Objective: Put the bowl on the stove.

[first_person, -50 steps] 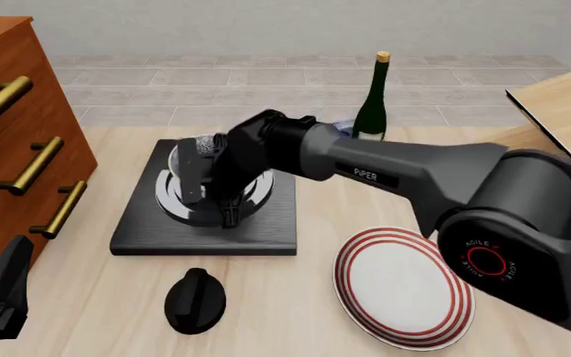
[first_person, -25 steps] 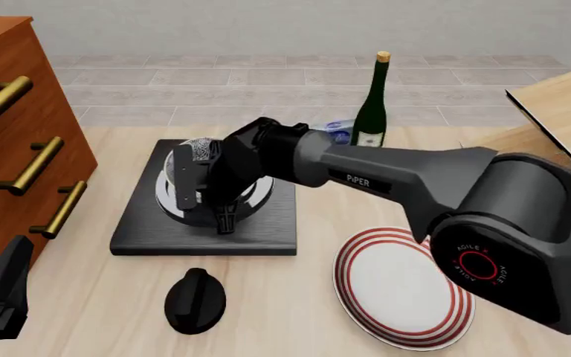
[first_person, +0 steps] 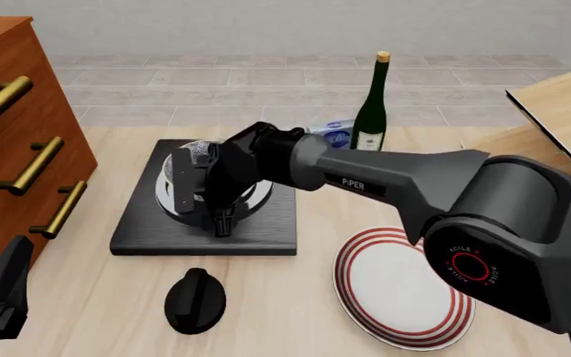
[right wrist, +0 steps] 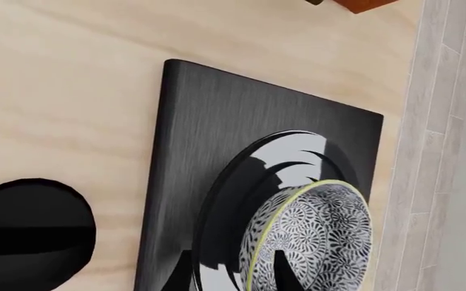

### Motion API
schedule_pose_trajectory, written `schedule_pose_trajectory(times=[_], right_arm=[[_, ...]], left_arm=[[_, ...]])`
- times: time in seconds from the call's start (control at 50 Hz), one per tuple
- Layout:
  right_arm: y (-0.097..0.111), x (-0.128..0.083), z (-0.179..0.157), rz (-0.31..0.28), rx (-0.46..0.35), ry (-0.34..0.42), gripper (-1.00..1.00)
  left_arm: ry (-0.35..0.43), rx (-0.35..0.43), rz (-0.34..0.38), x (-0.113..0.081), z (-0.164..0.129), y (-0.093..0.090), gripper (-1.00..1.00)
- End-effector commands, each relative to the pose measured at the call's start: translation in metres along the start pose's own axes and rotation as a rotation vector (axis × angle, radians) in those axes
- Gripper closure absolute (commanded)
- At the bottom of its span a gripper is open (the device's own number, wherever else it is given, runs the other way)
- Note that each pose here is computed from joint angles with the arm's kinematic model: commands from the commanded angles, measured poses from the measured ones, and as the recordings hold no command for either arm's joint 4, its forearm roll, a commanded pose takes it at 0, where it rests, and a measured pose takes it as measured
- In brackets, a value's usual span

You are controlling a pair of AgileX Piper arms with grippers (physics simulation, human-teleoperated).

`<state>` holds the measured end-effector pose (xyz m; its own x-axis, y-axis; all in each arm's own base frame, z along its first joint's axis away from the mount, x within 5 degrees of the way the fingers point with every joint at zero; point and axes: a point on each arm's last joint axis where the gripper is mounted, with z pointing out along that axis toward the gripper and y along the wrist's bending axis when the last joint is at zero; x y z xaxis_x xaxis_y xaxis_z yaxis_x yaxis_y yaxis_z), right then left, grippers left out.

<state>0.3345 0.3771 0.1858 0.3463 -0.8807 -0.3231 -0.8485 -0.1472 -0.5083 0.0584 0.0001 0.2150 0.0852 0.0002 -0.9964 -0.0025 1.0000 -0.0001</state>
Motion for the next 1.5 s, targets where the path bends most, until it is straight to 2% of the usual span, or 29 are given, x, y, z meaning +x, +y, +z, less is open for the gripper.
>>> schedule_pose_trajectory(times=[0.02, 0.32, 0.46, 0.64, 0.94, 1.2, 1.5], right_arm=[[0.001, 0.001, 0.002, -0.001, 0.000, -0.001, -1.00], [0.004, -0.001, -0.002, -0.021, 0.009, -0.011, -1.00], [0.005, -0.011, -0.030, -0.038, 0.015, -0.027, -1.00], [0.010, -0.013, -0.044, -0.054, 0.015, -0.035, -1.00], [0.005, -0.013, -0.068, -0.066, 0.036, -0.044, -1.00], [0.015, -0.016, -0.089, -0.087, 0.045, -0.064, -1.00], [0.050, -0.030, -0.131, -0.116, 0.059, -0.136, -1.00]], left_arm=[[0.000, 0.000, 0.000, 0.000, 0.000, 0.000, -1.00], [0.000, 0.000, 0.000, 0.000, 0.000, 0.000, -1.00], [0.000, 0.000, 0.000, 0.000, 0.000, 0.000, -1.00], [0.000, 0.000, 0.000, 0.000, 0.000, 0.000, -1.00], [0.000, 0.000, 0.000, 0.000, 0.000, 0.000, -1.00], [0.000, 0.000, 0.000, 0.000, 0.000, 0.000, -1.00], [0.000, 0.000, 0.000, 0.000, 0.000, 0.000, -1.00]])
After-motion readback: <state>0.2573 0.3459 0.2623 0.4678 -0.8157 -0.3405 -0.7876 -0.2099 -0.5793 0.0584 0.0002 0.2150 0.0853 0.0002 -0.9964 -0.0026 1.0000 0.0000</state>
